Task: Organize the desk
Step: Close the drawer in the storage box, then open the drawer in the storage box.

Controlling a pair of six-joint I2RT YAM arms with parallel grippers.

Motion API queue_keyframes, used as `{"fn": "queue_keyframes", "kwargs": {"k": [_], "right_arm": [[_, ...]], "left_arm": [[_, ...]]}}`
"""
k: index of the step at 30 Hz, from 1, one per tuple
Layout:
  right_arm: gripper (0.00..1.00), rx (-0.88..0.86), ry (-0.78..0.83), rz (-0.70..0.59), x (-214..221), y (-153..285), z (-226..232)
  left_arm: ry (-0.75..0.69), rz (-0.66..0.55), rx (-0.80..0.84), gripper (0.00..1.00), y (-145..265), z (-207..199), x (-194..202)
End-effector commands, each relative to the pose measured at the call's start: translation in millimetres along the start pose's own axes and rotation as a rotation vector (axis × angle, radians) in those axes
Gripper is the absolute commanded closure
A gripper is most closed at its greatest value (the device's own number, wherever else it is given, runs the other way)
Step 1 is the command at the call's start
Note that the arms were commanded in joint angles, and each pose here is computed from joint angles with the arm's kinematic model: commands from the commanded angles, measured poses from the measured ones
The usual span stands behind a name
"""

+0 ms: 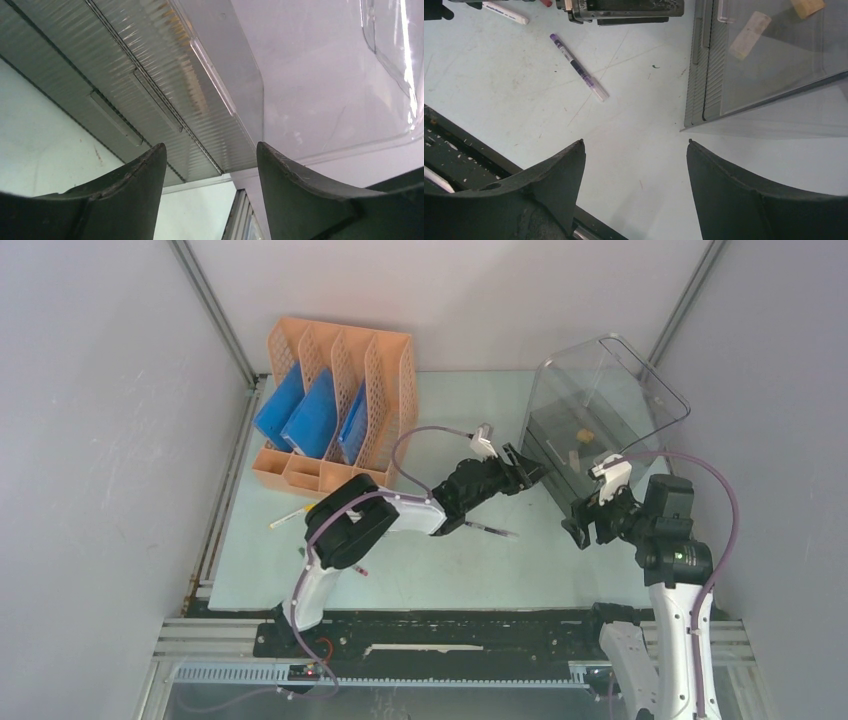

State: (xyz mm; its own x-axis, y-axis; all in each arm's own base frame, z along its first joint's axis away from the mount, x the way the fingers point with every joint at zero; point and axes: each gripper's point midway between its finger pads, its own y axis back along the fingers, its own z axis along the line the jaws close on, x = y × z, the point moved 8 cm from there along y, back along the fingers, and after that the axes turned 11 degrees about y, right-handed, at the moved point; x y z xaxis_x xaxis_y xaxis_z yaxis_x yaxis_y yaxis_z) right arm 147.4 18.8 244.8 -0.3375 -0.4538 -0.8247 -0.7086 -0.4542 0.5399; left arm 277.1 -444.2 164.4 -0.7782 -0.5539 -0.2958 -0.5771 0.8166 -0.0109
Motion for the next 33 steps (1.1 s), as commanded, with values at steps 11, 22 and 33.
{"fn": "queue_keyframes", "kwargs": {"k": [11, 22, 33], "right_arm": [[0.19, 0.064, 0.028, -0.004, -2.8, -2.4, -5.6], [0.19, 0.067, 0.032, -0.002, -2.6, -3.5, -5.2], [0.19, 0.069, 0.034, -0.004, -2.6, -3.1, -4.6]], "left_arm": [[0.158, -0.004, 0.040, 0.40, -34.7, 4.8, -5.7], [0.202, 0.021, 0.041, 0.55, -47.2, 18.7, -6.0], [0.235, 0.026, 0.029, 0.67, -56.0, 33.8, -7.4]]}}
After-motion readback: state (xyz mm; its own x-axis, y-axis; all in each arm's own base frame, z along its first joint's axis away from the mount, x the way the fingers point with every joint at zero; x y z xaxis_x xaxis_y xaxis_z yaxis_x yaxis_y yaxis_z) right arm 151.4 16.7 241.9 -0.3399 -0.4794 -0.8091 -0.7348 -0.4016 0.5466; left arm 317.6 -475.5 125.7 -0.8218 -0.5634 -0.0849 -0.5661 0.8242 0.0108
